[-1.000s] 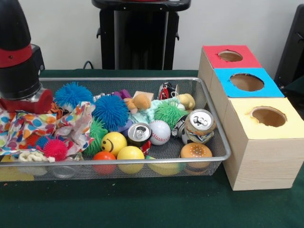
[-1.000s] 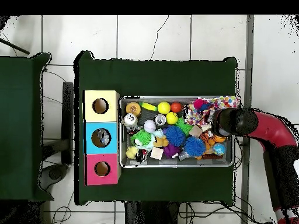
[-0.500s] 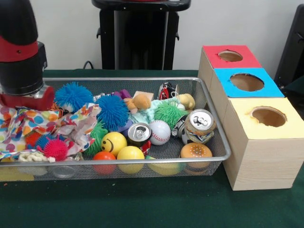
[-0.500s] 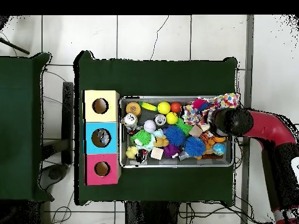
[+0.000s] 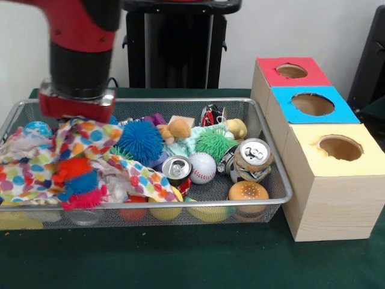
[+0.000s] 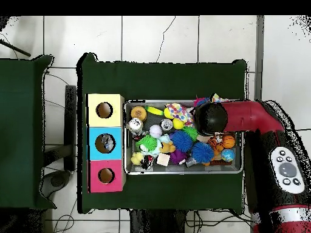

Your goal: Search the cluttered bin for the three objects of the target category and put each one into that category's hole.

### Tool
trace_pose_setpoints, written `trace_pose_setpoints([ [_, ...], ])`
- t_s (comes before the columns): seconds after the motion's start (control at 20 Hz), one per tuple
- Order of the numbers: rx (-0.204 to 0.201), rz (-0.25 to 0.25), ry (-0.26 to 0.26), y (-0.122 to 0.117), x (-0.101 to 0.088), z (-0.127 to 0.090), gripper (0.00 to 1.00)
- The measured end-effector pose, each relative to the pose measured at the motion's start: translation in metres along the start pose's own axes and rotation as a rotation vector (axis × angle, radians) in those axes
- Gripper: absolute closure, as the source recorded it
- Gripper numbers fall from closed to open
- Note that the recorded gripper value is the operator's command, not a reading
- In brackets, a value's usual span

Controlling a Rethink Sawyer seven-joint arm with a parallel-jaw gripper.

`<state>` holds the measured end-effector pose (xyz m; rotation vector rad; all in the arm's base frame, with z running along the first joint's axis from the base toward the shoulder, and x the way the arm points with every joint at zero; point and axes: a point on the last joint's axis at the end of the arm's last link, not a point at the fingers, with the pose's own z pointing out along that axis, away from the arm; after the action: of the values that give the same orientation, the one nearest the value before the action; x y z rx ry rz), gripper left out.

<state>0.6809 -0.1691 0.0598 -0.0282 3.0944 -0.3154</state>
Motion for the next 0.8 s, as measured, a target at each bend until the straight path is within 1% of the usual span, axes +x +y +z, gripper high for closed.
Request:
trace_pose_setpoints([
  [0.05, 0.019, -0.025, -0.01, 0.013, -0.005, -0.011, 1.0],
  [0.2, 0.047, -0.055, -0.021, 0.027, -0.01, -0.025, 1.0],
  [0.25, 0.064, -0.07, -0.026, 0.033, -0.011, -0.032, 1.0],
  [0.3, 0.07, -0.073, -0.026, 0.034, -0.011, -0.034, 1.0],
  [0.55, 0.091, -0.073, -0.028, 0.033, -0.008, -0.038, 1.0],
  [0.8, 0.118, -0.052, -0.03, 0.013, 0.002, -0.036, 1.0],
])
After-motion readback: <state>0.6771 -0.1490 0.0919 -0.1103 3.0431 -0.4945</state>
